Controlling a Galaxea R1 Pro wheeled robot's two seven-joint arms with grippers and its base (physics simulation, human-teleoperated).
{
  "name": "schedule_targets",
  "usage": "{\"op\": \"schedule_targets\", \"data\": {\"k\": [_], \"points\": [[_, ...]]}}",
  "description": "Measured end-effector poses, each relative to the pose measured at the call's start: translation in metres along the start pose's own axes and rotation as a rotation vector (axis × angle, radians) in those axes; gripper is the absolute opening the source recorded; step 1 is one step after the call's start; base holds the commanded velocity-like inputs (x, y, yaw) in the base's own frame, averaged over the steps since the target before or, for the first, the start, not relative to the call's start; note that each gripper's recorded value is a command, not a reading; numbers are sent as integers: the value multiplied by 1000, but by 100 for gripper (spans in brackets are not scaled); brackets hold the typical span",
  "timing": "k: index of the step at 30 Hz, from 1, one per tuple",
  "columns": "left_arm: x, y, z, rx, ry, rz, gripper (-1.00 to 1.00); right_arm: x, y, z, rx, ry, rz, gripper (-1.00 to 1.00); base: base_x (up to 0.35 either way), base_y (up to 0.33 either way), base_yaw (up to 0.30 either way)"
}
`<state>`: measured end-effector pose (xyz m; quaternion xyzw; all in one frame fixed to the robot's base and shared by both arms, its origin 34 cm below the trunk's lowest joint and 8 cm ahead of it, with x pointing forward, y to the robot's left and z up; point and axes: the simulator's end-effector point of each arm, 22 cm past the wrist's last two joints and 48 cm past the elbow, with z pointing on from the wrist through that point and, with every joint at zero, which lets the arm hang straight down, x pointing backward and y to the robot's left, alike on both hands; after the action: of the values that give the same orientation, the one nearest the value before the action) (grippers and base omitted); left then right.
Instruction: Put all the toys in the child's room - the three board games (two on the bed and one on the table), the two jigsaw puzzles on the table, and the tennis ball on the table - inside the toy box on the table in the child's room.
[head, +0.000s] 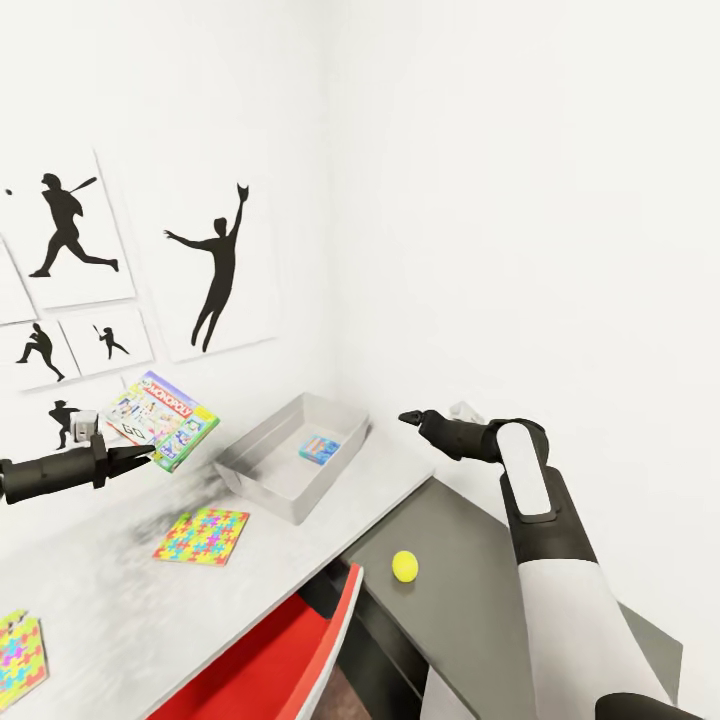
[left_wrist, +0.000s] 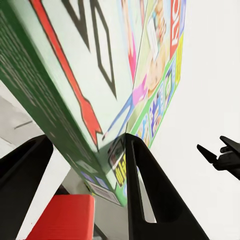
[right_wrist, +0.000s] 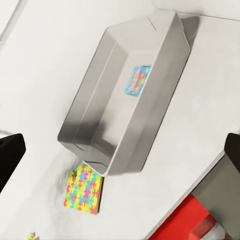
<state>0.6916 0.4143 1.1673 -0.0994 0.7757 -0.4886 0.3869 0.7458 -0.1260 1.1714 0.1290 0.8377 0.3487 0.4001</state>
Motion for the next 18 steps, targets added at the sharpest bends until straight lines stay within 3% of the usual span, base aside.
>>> {"op": "schedule_targets", "data": {"k": [18], "points": [[0,-1,0,1,0,2,-100,-1,-1,-1,2,-2,-1,100,59,80,0]]}}
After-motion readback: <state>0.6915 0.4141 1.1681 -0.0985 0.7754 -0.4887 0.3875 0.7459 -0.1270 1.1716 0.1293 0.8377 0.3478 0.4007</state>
